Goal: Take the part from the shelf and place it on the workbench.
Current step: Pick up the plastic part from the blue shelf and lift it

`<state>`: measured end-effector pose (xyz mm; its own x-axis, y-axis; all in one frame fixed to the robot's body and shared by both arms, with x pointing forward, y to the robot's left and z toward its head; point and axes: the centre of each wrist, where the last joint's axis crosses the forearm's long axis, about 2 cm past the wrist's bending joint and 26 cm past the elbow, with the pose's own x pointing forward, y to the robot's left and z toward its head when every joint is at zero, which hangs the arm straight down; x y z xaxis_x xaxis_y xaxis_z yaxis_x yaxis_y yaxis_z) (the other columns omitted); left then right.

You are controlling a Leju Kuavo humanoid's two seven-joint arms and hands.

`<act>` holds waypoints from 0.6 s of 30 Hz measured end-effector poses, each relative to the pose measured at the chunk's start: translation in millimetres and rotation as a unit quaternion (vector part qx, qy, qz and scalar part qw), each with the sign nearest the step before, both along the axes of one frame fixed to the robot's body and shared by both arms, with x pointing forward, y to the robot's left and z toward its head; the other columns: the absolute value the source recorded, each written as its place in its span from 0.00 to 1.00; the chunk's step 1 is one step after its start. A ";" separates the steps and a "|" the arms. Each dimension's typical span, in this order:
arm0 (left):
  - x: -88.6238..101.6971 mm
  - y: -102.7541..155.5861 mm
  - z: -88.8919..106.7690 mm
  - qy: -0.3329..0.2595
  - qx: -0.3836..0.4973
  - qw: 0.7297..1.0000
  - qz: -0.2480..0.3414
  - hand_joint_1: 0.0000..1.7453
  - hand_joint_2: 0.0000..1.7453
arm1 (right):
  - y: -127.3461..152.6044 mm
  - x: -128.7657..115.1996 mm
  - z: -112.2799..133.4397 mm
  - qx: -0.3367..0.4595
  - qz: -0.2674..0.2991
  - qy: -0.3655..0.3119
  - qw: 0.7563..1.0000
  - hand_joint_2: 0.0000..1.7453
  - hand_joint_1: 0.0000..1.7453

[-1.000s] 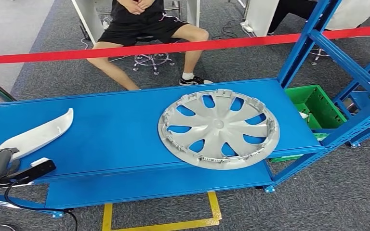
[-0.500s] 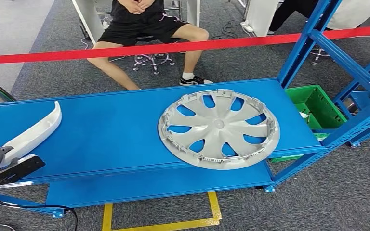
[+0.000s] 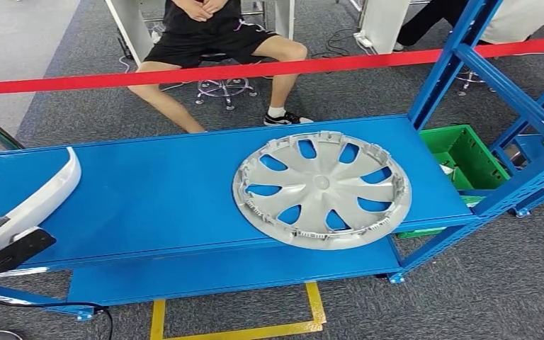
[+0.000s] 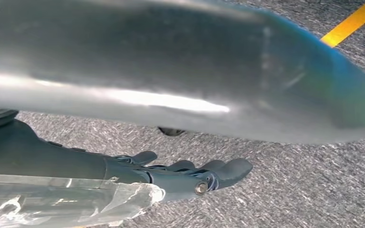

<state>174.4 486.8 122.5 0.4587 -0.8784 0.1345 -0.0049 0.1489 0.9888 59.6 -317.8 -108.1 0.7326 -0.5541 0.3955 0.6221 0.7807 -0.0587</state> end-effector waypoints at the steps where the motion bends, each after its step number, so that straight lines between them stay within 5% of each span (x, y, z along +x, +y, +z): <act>1: -0.1 -0.4 0.7 -0.007 -0.002 1.000 0.002 1.00 1.00 | 0.0 0.1 0.0 0.000 0.001 0.000 1.000 0.00 0.00; 5: -0.3 -4.3 0.3 -0.071 -0.152 0.985 -0.027 1.00 1.00 | -0.1 0.5 0.1 0.000 0.005 -0.001 1.000 0.00 0.00; 9: -4.6 -8.2 5.8 -0.236 -0.363 0.897 -0.092 1.00 1.00 | 0.7 0.6 0.1 0.002 0.006 0.005 1.000 0.00 0.00; 12: -6.5 -10.9 17.7 -0.320 -0.422 0.839 -0.127 1.00 1.00 | 1.8 -0.3 -0.1 0.009 0.014 0.006 1.000 0.00 0.00; 18: -10.0 -25.2 38.4 -0.403 -0.456 0.766 -0.209 1.00 1.00 | 3.2 -0.8 -0.3 0.003 0.038 -0.004 0.999 0.00 0.00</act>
